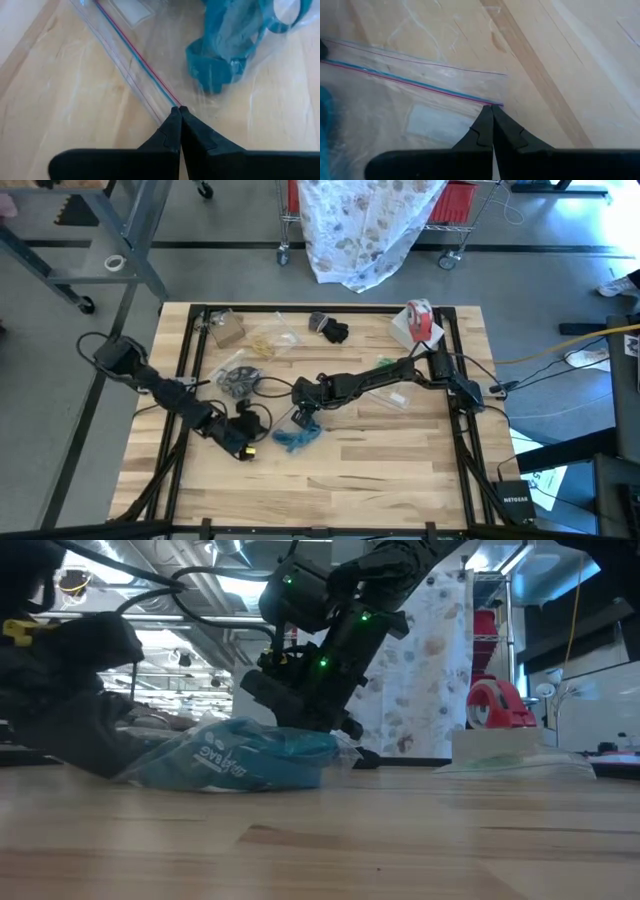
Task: Sort rubber bands
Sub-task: Close the transparent zip bag
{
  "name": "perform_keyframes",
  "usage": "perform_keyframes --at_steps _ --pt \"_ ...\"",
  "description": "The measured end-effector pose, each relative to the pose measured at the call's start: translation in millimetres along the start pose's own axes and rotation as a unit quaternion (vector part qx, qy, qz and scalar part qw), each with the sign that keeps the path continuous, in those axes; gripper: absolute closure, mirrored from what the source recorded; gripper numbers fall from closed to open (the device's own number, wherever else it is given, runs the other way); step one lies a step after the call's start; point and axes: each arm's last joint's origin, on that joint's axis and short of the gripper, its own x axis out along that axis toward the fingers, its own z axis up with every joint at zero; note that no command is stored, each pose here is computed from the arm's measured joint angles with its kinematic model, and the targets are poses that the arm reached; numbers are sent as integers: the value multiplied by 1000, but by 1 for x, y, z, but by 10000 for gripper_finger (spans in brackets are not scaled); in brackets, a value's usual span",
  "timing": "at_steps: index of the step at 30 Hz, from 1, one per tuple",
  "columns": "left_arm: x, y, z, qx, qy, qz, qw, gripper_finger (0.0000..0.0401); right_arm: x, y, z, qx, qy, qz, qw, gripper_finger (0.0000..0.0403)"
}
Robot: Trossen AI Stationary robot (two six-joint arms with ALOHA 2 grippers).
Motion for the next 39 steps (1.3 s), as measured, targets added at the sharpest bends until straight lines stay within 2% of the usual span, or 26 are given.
perform_keyframes --at_steps 4,8,12,15,18,20,22,25,29,35,36,39 --pt "-4 -4 -4 -7 0 -3 1000 401 0 0 0 2 0 -1 1000 403" --pt "-13 -4 -4 -39 1 -18 999 401 -2 0 1 3 -2 0 1000 403" --pt "-31 0 0 -47 15 -62 997 401 -19 -1 4 -8 -3 -4 1000 403" --pt "-46 8 4 -57 8 -61 996 401 -40 -2 9 -21 -10 1 1000 403" --pt "-57 18 4 -60 9 -42 997 401 -70 11 20 -59 -49 67 995 403" --pt "-63 22 6 -61 -8 -32 998 401 -82 30 21 -104 -77 136 982 403" --pt "-67 25 8 -54 -31 -19 998 401 -83 48 11 -160 -76 187 966 403" --pt "-69 26 12 -45 -63 -1 997 401 -76 75 -4 -234 -98 226 940 403" --pt "-68 28 13 -46 -71 13 996 401 -61 92 -24 -309 -98 226 918 403" --pt "-66 31 15 -53 -73 24 996 401 -35 105 -39 -376 -122 227 890 403" --pt "-66 31 16 -55 -73 25 995 401 -30 104 -39 -374 -127 213 893 403" --pt "-66 32 17 -64 -74 27 995 401 -17 88 -29 -335 -139 140 922 403"
